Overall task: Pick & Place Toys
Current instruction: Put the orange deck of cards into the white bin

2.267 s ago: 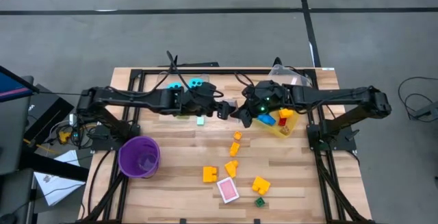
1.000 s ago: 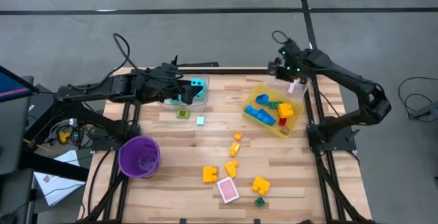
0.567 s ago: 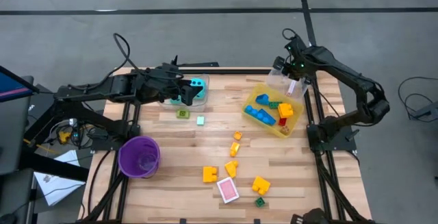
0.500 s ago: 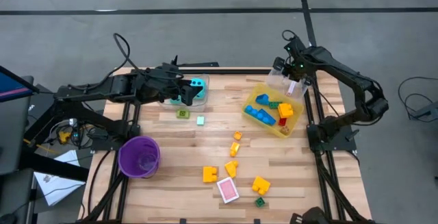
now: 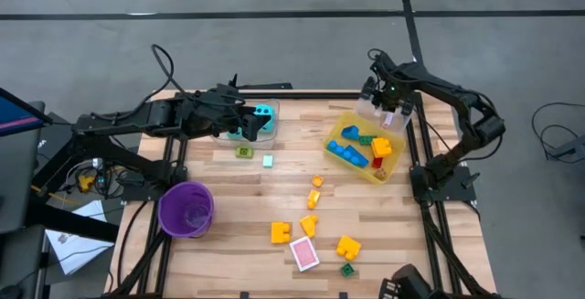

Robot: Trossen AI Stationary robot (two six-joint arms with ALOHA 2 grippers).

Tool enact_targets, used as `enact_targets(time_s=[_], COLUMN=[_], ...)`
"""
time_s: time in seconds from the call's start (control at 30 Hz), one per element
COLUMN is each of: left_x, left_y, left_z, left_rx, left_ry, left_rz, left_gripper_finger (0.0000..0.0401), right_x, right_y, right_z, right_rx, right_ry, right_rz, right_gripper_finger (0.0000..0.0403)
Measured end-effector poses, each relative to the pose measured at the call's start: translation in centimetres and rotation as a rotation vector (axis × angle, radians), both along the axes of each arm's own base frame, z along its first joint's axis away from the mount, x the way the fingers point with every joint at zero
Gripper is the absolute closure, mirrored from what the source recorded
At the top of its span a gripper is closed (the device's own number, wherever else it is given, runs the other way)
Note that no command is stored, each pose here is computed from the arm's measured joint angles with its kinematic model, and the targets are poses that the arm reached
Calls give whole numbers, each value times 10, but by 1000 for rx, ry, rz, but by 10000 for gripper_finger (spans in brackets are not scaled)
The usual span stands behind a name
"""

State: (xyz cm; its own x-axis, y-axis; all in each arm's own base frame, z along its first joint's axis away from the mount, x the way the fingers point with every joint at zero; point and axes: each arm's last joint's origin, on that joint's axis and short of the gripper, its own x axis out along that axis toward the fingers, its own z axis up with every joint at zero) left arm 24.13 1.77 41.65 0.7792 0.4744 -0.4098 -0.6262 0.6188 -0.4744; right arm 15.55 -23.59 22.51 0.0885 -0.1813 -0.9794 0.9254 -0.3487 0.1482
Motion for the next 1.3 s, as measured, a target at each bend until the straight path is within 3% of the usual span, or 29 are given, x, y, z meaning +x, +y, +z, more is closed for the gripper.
enact_targets(time_s=[0.5,0.67,1.07,1.3], left_x=[0,0,0,0], left_y=[0,0,0,0], left_z=[0,0,0,0], left_rx=[-4,-6,-7,-7], left_ry=[-2,-4,-5,-5], left_rz=[1,3,3,3], left_gripper_finger=[82,82,82,82], right_x=[-14,-19,-21,-18], right_y=[-15,-9,-6,-7], right_z=[-11,-29,-43,-44], right_rx=[40,88,68,50], right_ry=[-11,-40,-65,-76], right_rz=[-8,-12,-3,3], right_gripper_finger=[333,334,335,304])
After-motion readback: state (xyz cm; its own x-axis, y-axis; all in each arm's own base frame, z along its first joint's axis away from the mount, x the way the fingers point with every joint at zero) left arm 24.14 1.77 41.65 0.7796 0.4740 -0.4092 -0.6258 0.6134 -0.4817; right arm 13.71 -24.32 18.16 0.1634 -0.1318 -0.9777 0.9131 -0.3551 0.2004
